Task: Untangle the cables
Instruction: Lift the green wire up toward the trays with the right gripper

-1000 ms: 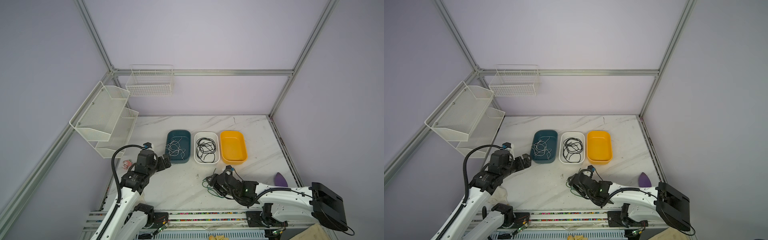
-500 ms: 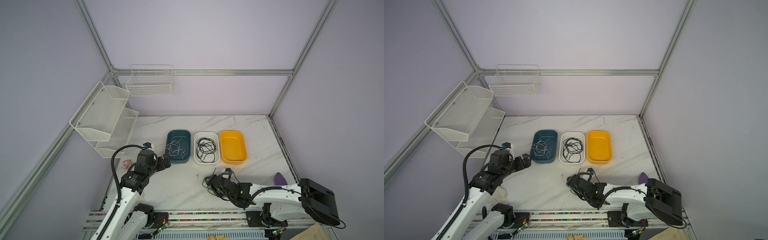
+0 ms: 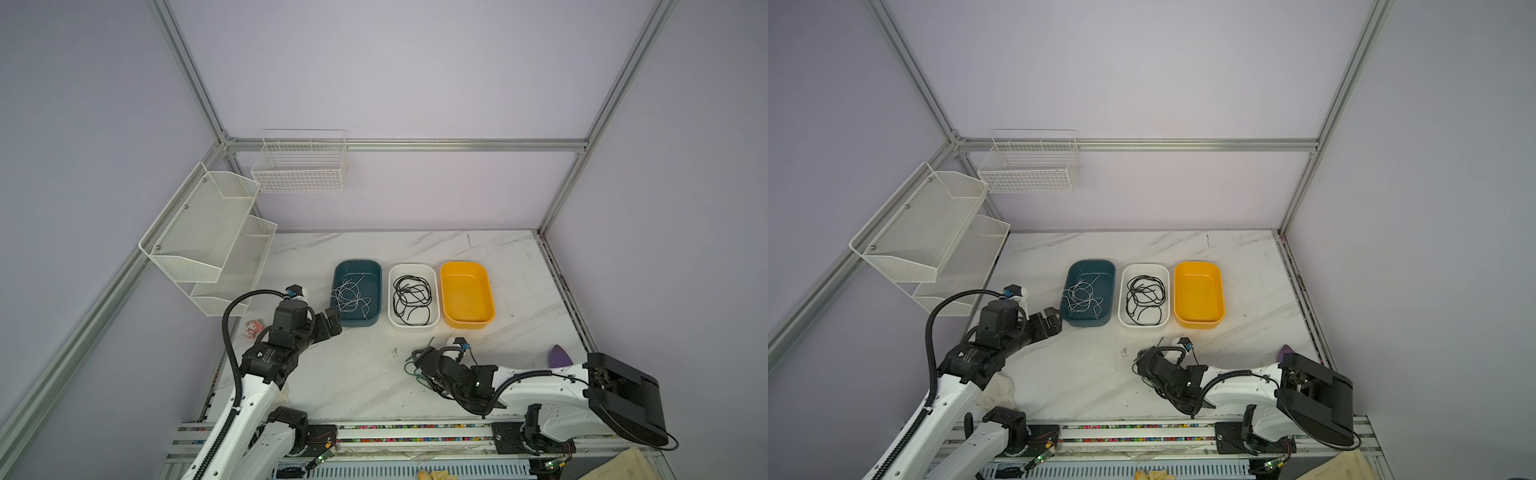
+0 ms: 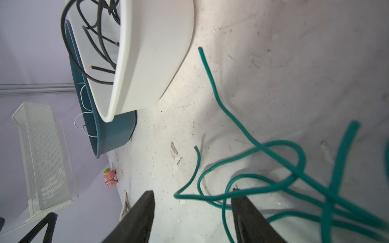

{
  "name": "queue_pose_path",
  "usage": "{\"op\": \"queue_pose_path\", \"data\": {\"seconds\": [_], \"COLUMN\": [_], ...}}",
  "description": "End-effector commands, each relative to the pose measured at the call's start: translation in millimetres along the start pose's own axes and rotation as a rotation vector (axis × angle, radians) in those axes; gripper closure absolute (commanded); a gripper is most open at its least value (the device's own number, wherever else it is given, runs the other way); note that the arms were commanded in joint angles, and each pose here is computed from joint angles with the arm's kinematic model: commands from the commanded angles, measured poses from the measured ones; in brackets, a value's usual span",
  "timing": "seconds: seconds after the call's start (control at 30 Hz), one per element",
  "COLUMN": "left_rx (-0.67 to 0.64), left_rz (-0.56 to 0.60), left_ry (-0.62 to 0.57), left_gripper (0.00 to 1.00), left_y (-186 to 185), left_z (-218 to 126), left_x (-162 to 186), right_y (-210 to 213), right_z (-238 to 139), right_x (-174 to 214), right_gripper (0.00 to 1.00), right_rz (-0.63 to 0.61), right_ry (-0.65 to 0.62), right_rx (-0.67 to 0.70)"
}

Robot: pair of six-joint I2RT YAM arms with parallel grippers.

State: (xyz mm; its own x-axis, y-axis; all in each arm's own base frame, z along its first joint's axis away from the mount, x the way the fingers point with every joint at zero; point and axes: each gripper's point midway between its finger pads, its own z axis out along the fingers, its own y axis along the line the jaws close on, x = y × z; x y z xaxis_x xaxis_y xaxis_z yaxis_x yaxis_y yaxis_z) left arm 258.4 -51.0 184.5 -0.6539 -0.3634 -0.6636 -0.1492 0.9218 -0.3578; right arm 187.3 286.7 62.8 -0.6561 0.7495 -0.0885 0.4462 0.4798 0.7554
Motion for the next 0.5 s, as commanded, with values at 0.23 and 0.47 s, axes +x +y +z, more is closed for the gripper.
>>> {"op": "queue_pose_path", "data": {"seconds": [0.23, 0.47], "left_rx": [0.043, 0.044], "left_rz": [0.004, 0.004], "left_ry": [-0.063, -0.061], "left_gripper": [0.00, 0.00], "left_y": [-11.8, -11.9], "left_z": [-11.4, -10.9], "left_x": [-22.5, -22.7], "right_y": [-1.0, -1.2], "right_z": [19.4, 31.7], "right_x": [-18.5, -17.5], "right_gripper": [0.51, 0.62], "right_rz": [0.087, 0.070], "right_ry": [-0.001, 0.030], "right_rx": [0.004, 0.007]}}
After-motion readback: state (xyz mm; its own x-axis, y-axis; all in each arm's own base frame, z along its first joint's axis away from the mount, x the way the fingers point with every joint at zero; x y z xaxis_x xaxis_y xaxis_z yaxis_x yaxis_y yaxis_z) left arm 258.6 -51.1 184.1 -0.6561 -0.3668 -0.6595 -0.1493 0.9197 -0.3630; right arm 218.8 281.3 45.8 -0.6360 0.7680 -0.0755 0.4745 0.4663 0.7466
